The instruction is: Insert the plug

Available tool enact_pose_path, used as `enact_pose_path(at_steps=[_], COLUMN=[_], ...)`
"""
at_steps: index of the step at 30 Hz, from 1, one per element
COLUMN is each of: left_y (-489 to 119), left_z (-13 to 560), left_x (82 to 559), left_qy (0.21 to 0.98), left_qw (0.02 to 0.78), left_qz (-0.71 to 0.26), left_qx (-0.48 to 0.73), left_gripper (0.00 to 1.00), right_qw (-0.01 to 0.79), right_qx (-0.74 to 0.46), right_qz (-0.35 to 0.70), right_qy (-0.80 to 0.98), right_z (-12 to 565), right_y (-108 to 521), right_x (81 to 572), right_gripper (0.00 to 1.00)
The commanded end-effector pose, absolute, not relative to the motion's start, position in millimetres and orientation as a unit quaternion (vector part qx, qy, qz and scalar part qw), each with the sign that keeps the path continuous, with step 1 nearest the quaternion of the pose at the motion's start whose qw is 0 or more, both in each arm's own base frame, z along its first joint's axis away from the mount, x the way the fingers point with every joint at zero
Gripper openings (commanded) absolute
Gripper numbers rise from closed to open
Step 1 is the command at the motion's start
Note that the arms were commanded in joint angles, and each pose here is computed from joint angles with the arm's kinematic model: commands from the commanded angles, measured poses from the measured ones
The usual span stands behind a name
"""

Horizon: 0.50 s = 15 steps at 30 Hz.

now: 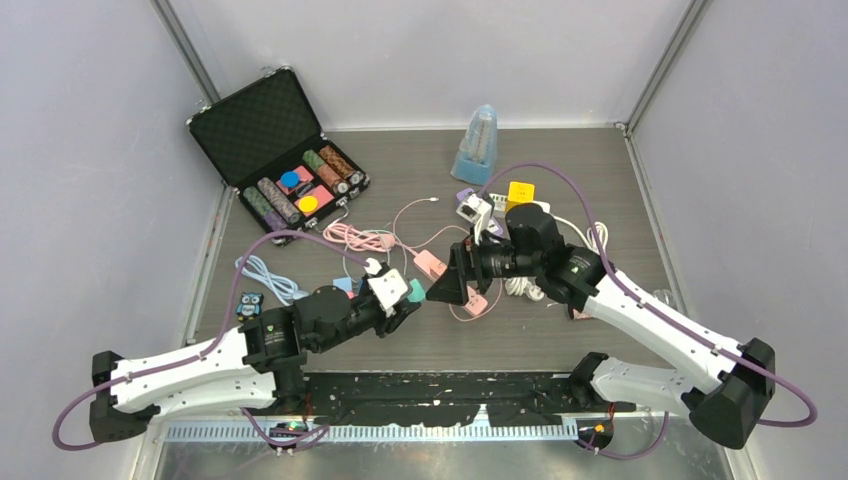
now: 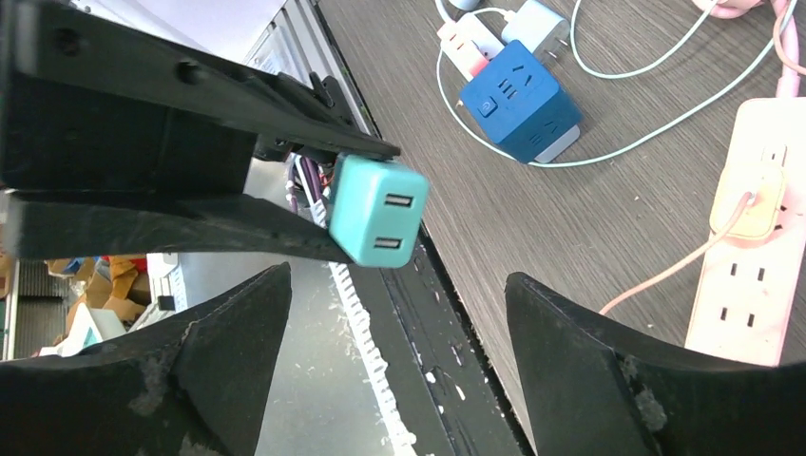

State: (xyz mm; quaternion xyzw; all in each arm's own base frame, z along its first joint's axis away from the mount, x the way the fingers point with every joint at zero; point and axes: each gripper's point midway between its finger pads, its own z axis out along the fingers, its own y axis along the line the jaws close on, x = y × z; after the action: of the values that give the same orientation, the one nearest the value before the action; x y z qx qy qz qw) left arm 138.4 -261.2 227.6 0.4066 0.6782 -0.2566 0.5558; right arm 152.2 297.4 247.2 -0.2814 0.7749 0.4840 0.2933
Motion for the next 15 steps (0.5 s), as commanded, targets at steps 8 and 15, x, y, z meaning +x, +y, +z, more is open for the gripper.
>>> enact_pose_path(at_steps=[8, 15], left_y=[-271.6, -275.1], left_z=[259.9, 267.0], left_x=[122.8, 116.8], left_qy=[0.611, 0.585], left_qw=[0.575, 0.586], left_qz=[-0.287, -0.304], left_qx=[0.463, 0.471], left_gripper=[0.00, 0.00], right_qw=[0.280, 0.254], right_qx=[-0.281, -0.269], right_qz=[0.515, 0.538], right_qy=[0.760, 0.758], right_z=[258.6, 253.5], right_y=[325.7, 333.5], right_x=[152.5, 148.7], right_gripper=[0.73, 0.62])
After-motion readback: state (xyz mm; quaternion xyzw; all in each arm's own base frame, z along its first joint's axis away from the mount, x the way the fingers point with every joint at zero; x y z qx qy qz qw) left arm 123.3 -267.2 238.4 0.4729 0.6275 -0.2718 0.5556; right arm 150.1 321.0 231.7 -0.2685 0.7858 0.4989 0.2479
